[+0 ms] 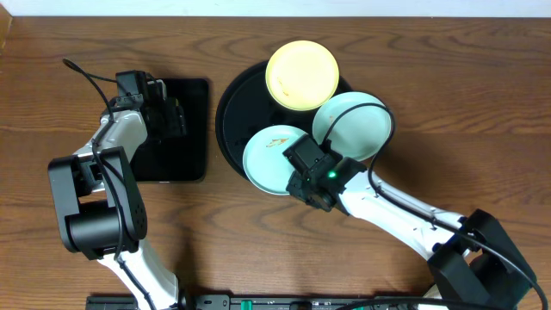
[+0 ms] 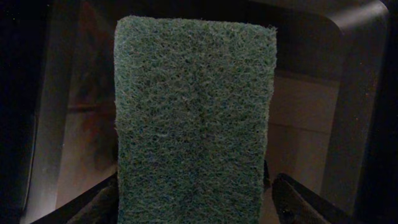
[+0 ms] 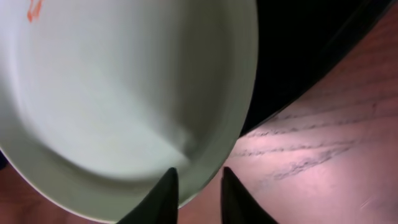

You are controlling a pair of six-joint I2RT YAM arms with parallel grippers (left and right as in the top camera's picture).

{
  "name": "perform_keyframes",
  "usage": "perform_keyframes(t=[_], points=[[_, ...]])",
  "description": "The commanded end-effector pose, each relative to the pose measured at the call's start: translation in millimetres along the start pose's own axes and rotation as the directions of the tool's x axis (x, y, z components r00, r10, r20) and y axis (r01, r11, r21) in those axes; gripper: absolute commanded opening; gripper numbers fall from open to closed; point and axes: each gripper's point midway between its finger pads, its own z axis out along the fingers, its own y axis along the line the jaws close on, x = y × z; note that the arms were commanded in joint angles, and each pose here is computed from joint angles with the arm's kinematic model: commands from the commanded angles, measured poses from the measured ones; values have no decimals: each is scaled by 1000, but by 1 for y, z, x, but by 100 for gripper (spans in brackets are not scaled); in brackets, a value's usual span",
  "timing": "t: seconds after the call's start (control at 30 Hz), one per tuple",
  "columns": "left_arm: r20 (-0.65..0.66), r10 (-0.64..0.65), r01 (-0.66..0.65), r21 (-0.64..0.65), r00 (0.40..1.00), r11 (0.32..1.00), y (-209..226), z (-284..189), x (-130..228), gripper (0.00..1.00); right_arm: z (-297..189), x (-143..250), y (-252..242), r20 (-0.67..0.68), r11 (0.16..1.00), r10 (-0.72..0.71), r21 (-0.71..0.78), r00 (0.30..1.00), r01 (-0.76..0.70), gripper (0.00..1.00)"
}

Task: Clean dirty plates on tray and stack at the side
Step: 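Grasp the pale green plate rim with the right gripper and lift it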

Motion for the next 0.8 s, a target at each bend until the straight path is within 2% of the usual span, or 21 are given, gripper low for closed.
perform_keyframes(t=[0.0,0.5,0.77], points=[[26,2,-2,9,1000,1000,-3,-10,-8,75,2,4,-1,18,1000,7,15,1000,-7,17],[26,2,-2,9,1000,1000,-2,-10,-8,75,2,2,-9,49,998,-6,56,999,3,2],[26,2,-2,9,1000,1000,-3,-10,-8,75,-1,-13,-12,93,982,-174,89,980,166,1]])
